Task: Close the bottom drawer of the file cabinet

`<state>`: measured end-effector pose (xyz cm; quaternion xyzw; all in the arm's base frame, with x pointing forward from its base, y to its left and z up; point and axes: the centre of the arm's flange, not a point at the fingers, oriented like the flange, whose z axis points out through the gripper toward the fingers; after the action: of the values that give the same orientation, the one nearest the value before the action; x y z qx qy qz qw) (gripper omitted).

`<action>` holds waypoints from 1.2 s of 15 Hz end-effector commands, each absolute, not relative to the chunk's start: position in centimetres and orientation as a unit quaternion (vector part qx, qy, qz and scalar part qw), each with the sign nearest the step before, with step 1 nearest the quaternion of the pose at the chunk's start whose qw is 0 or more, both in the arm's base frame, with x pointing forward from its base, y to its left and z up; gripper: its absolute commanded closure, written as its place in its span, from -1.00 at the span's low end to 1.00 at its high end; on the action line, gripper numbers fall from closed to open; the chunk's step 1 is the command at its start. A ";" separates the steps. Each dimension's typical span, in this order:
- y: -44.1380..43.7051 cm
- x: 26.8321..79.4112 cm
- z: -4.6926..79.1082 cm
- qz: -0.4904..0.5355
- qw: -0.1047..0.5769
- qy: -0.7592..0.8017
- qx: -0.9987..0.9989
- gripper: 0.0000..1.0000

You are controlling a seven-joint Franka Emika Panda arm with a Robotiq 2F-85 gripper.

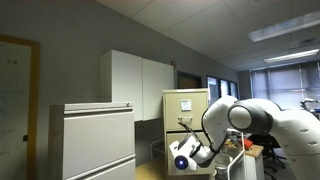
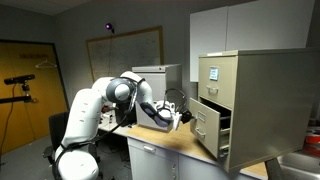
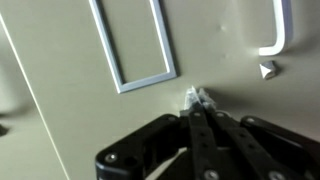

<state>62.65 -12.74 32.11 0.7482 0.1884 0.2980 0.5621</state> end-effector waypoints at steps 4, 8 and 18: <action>-19.2 69.7 34.9 0.337 0.590 0.137 0.721 1.00; -20.5 70.0 36.8 0.337 0.585 0.075 0.733 1.00; -23.0 71.6 41.8 0.364 0.580 -0.043 0.728 1.00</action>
<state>67.95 -17.60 38.08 0.7631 0.0119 0.3454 0.5461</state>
